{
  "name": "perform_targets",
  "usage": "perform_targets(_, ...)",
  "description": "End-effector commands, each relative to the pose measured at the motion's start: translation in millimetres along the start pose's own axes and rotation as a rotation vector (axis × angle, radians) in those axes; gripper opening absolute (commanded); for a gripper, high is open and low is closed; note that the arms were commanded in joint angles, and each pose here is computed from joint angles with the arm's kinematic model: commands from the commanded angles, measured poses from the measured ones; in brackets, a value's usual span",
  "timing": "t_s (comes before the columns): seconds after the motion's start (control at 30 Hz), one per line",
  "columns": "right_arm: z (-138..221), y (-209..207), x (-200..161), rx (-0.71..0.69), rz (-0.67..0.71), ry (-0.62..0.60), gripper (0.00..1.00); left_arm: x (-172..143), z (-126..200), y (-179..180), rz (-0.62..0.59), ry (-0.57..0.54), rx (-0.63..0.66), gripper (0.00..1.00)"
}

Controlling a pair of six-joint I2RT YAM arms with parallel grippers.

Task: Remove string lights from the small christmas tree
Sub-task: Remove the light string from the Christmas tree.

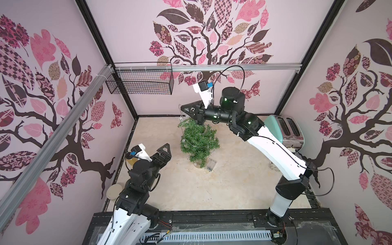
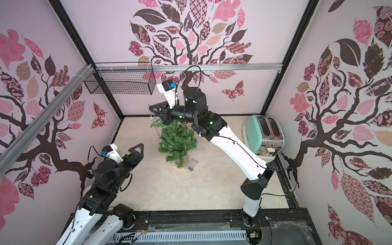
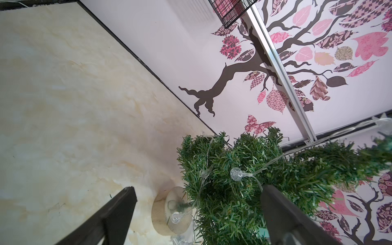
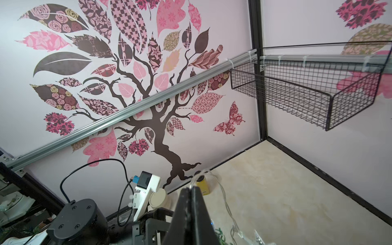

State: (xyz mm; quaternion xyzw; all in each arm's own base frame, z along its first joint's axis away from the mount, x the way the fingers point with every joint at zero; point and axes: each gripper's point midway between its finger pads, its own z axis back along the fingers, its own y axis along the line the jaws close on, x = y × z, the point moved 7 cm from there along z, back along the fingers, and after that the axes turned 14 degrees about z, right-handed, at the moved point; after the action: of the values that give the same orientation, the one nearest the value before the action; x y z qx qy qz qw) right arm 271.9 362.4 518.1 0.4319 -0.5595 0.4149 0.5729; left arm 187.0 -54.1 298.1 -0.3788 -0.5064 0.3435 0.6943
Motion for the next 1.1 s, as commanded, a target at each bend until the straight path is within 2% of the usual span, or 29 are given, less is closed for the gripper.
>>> perform_targets(0.0, -6, 18, 16, 0.089, -0.006, -0.023, 0.0, 8, 9, -11, -0.024, -0.017, -0.031, 0.98)
perform_targets(0.2, -30, 44, 3, 0.168, 0.022, 0.049, 0.0, 14, 20, -9, -0.031, -0.06, -0.003, 0.98)
perform_targets(0.43, -15, 78, 4, 0.2, 0.058, 0.045, 0.0, 24, 32, -5, -0.027, -0.13, 0.034, 0.98)
perform_targets(0.6, 25, 88, -5, 0.138, 0.062, 0.003, 0.0, 27, 38, -6, -0.022, -0.143, 0.027, 0.98)
perform_targets(0.73, 64, 92, 1, 0.071, 0.079, -0.044, 0.0, 28, 38, -13, -0.023, -0.139, -0.004, 0.98)
perform_targets(0.83, 95, 96, 10, 0.011, 0.098, -0.077, 0.0, 27, 34, -20, -0.033, -0.114, -0.027, 0.98)
perform_targets(0.97, 135, 92, 27, -0.133, 0.137, -0.125, 0.0, 26, 28, -27, -0.041, -0.088, -0.03, 0.98)
perform_targets(1.07, 156, 90, 41, -0.221, 0.165, -0.149, 0.0, 23, 24, -39, -0.055, -0.041, -0.104, 0.98)
